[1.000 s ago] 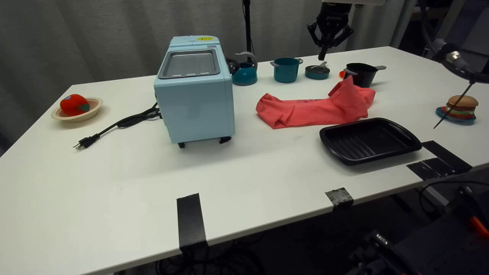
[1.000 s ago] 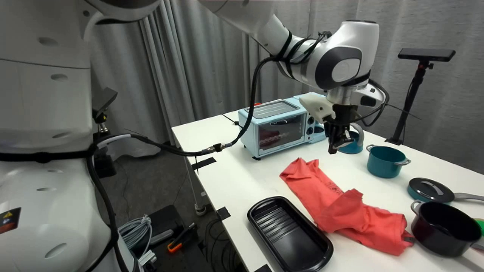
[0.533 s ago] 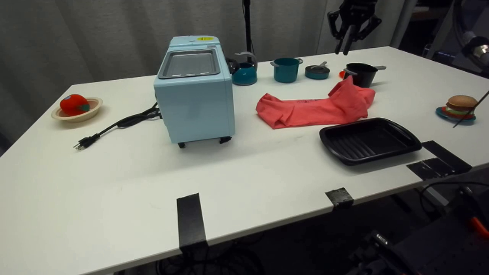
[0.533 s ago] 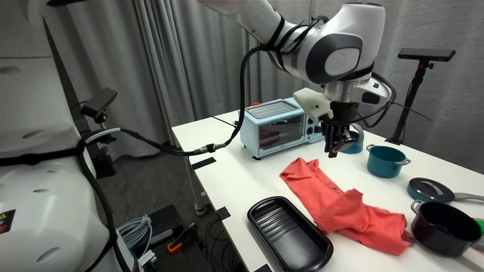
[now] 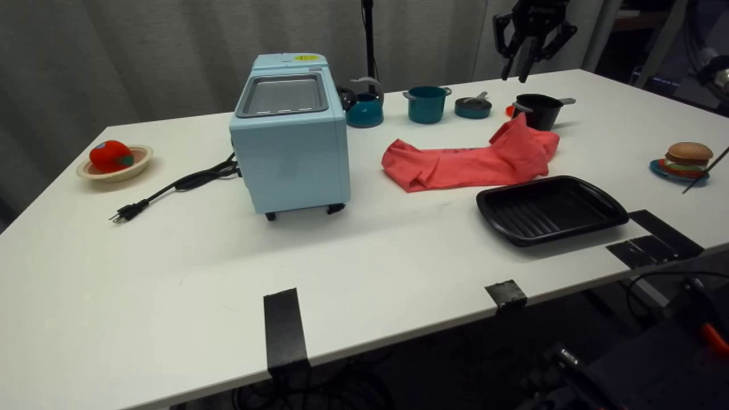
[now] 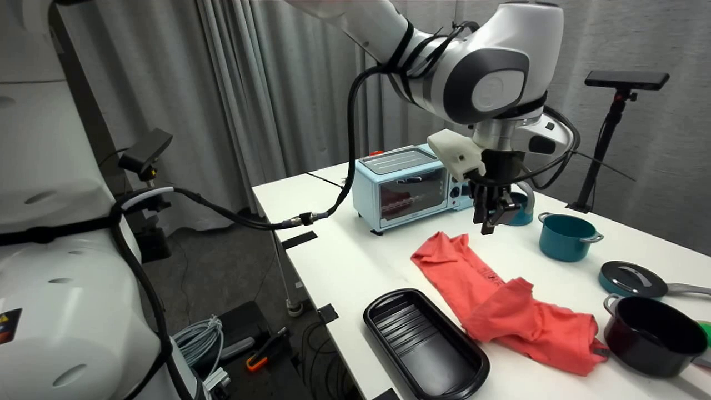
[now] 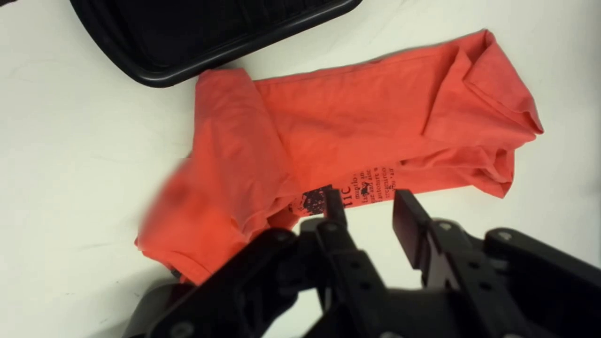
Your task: Unfold the orange shirt
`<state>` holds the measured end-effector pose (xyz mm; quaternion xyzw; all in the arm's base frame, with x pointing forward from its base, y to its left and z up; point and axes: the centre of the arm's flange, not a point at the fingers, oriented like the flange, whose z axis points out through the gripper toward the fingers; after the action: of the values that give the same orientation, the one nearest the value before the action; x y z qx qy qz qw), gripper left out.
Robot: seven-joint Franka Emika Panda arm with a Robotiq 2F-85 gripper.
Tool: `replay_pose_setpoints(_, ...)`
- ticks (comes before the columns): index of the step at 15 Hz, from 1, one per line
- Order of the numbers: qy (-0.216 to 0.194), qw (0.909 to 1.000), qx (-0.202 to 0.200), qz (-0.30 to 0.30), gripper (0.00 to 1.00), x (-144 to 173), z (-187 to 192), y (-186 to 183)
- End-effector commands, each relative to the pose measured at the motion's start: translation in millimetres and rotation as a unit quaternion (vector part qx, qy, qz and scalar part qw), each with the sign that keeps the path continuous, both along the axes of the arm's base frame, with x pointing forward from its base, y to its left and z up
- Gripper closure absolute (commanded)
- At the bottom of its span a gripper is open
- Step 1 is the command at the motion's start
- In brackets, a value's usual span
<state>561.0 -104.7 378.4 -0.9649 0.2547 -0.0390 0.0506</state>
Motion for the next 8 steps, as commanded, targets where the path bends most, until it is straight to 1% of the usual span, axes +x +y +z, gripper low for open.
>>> replay_pose_setpoints(1, 0.000, 1.0000, 0.000, 0.000, 0.41, 0, 0, 0)
replay_pose_setpoints(2, -0.006, 1.0000, -0.004, -0.006, 0.38, -5, -1, 2)
replay_pose_setpoints(3, -0.010, 0.9998, -0.011, -0.010, 0.33, -11, -4, 4)
replay_pose_setpoints(4, -0.014, 0.9998, -0.012, -0.010, 0.24, -17, -6, 5)
replay_pose_setpoints(6, -0.033, 0.9991, -0.019, -0.016, 0.11, -28, -9, 6)
replay_pose_setpoints(7, -0.045, 0.9986, -0.023, -0.018, 0.02, -35, -11, 7)
replay_pose_setpoints(8, -0.057, 0.9979, -0.025, -0.019, 0.00, -42, -13, 8)
